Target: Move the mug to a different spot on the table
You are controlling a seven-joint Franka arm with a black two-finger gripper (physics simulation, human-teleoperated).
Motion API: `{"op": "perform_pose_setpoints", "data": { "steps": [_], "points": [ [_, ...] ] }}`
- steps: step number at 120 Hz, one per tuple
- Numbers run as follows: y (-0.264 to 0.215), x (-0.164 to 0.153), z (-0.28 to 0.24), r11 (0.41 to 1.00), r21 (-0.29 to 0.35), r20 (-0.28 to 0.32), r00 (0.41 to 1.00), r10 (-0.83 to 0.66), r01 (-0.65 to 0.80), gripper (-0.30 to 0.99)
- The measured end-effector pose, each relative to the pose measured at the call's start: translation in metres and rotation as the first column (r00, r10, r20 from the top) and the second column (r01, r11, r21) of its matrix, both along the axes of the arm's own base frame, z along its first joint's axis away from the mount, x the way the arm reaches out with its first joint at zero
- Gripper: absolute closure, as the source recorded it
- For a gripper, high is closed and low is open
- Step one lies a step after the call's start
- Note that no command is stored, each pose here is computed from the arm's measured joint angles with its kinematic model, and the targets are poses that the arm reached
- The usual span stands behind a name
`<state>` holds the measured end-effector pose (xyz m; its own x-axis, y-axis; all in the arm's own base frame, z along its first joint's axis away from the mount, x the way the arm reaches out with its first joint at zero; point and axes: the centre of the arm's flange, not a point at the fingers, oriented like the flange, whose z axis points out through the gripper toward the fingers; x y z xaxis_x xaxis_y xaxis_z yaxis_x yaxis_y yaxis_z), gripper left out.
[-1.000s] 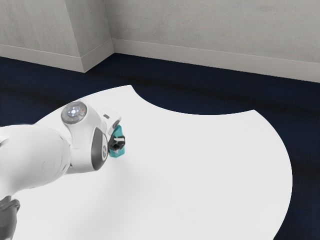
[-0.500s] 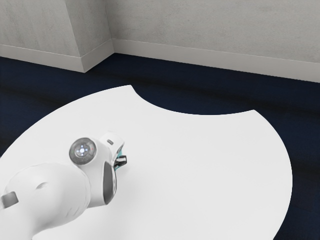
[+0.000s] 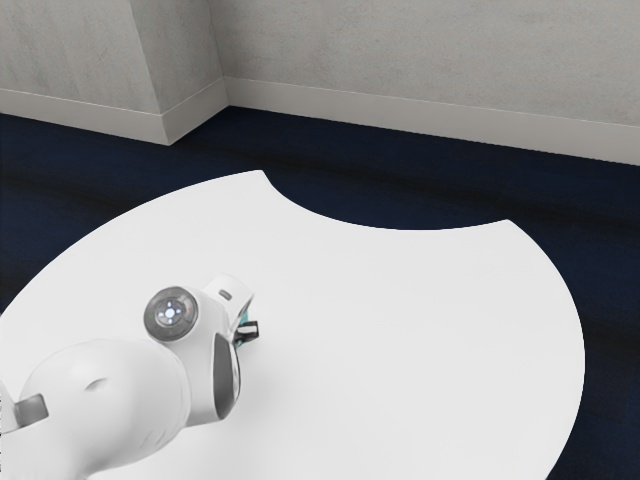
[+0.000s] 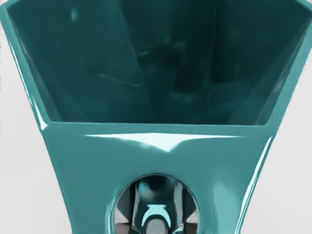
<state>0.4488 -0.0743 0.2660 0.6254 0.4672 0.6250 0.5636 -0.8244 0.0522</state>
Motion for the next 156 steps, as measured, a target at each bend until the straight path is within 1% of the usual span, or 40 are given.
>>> {"op": "perform_pose_setpoints", "data": {
  "steps": [8,14,19,29,37,48,61,86,122,144,156],
  "points": [
    [-0.001,0.0,-0.002,1.0,-0.001,-0.005,1.0,-0.003,0.003,0.64],
    [-0.001,0.0,-0.003,1.0,-0.001,-0.007,1.0,-0.003,0.003,0.6],
    [0.0,0.001,-0.003,1.0,-0.001,-0.01,1.0,-0.001,0.001,0.54],
    [0.006,0.004,-0.003,1.0,-0.005,-0.015,1.0,0.007,-0.008,0.37],
    [0.007,0.004,-0.004,1.0,-0.006,-0.019,1.0,0.007,-0.007,0.27],
    [0.008,0.005,-0.004,1.0,-0.007,-0.025,1.0,0.004,-0.004,0.17],
    [0.008,0.004,-0.005,1.0,-0.007,-0.031,1.0,0.001,-0.001,0.1],
    [0.008,0.003,-0.007,1.0,-0.006,-0.042,0.999,-0.005,0.005,0.04],
    [-0.001,-0.005,-0.012,0.999,0.001,-0.062,0.998,-0.034,0.034,0.01],
    [-0.013,-0.026,-0.021,0.998,0.007,-0.089,0.994,-0.065,0.066,0.0],
    [-0.021,-0.036,-0.026,0.997,-0.004,-0.105,0.991,-0.078,0.078,0.0]
  ]
}}
